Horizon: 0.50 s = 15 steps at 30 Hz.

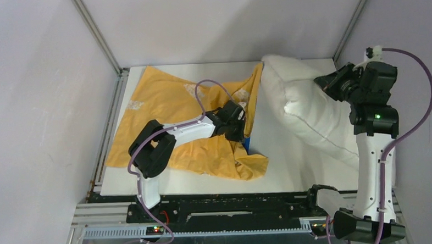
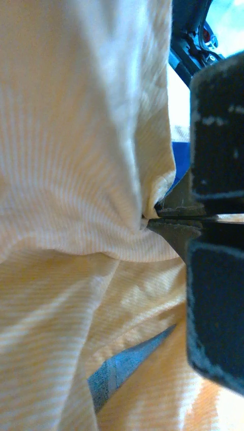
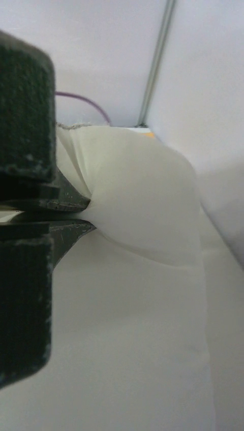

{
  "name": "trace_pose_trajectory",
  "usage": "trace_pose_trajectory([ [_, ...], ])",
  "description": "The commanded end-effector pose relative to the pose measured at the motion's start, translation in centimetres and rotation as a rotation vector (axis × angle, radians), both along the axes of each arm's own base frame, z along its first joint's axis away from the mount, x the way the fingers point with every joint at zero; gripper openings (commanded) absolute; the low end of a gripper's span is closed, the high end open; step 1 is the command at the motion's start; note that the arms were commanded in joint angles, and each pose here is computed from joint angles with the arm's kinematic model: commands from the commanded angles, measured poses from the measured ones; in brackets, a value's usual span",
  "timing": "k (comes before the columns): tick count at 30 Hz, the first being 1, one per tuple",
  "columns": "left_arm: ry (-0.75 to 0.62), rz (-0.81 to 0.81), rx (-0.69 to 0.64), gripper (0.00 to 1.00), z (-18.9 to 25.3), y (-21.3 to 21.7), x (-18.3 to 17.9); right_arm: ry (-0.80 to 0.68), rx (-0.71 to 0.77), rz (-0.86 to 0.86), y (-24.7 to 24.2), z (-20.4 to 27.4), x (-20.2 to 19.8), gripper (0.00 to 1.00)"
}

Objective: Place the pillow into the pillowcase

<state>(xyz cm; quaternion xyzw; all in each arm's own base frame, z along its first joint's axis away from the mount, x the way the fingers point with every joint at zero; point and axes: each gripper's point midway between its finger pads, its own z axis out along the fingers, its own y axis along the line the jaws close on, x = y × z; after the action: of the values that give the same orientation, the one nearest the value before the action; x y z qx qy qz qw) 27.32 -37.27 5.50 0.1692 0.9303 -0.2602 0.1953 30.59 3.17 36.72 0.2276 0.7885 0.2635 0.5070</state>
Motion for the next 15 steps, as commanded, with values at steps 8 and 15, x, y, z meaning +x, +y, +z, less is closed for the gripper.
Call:
trace_pose_trajectory([
  [8, -0.008, -0.064, -0.087, 0.00, 2.9, -2.2, -0.8, -0.348, 0.032, -0.055, -1.2, 10.0, 0.4, 0.00],
  [15, -0.021, -0.230, -0.245, 0.13, 7.5, -7.1, -3.9, -0.332, 0.031, -0.042, -1.0, 9.4, 0.5, 0.00],
])
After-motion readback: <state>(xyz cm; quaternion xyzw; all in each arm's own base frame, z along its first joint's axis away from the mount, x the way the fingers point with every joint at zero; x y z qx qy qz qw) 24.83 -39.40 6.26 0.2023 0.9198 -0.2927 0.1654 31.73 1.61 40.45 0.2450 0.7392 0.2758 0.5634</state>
